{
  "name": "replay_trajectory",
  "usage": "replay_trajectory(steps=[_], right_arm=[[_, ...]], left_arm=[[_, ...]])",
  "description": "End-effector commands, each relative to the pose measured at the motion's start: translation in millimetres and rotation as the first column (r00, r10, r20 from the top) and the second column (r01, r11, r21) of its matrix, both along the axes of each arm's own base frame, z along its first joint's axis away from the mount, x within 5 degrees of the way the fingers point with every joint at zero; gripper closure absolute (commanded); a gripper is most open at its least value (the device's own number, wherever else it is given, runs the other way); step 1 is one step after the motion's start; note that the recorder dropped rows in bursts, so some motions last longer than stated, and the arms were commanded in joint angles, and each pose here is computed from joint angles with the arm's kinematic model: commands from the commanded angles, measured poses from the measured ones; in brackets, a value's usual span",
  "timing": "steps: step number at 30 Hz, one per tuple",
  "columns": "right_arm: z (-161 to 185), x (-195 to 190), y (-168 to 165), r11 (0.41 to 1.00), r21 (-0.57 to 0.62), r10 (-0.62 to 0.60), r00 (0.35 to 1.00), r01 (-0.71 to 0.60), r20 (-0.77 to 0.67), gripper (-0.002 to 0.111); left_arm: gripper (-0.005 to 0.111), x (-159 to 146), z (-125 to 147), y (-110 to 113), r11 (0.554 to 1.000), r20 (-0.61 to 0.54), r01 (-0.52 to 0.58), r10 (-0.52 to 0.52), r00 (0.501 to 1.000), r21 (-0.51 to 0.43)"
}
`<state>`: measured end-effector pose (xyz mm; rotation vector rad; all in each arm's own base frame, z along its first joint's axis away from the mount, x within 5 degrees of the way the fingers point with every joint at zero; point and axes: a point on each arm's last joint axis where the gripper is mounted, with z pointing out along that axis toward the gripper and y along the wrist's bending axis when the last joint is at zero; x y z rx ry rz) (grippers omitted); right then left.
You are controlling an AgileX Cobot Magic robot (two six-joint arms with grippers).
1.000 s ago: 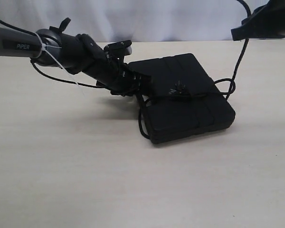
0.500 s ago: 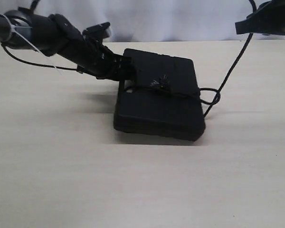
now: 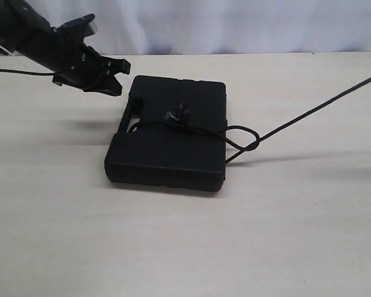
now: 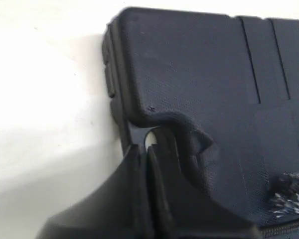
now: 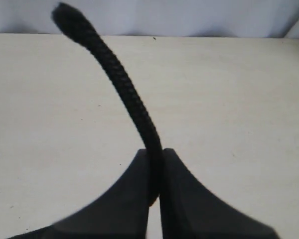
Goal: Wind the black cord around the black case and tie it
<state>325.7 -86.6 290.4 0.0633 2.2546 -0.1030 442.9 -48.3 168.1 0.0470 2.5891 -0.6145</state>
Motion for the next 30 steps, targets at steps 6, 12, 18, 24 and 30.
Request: replay_trajectory(steps=[6, 12, 18, 24, 30], right_arm=[[-3.5, 0.4, -17.8, 0.995, 0.048, -0.091, 0.995, 0.090, 0.030, 0.104], [-4.8, -0.5, -16.7, 0.996, 0.050, -0.079, 0.997, 0.078, 0.011, 0.104], [-5.6, -0.4, -16.7, 0.997, 0.042, -0.070, 0.998, 0.070, 0.007, 0.104], [-9.2, 1.2, -17.3, 0.997, 0.045, -0.070, 0.998, 0.070, -0.004, 0.104], [-9.9, 1.5, -17.4, 0.997, 0.042, -0.067, 0.998, 0.068, -0.006, 0.104]], left_arm=[[0.107, -12.1, -7.9, -2.5, 0.995, -0.099, 0.096, -0.098, 0.990, -0.027], [0.098, -14.5, -23.4, -42.0, 0.966, -0.063, 0.255, -0.252, 0.966, 0.045], [0.058, -8.8, -9.5, -46.8, 0.938, -0.009, 0.310, -0.312, 0.950, 0.155], [0.054, -3.3, 3.1, -33.0, 0.932, -0.079, 0.194, -0.178, 0.981, 0.306], [0.054, -1.8, -20.9, -43.3, 0.951, -0.128, 0.190, -0.162, 0.978, 0.244]])
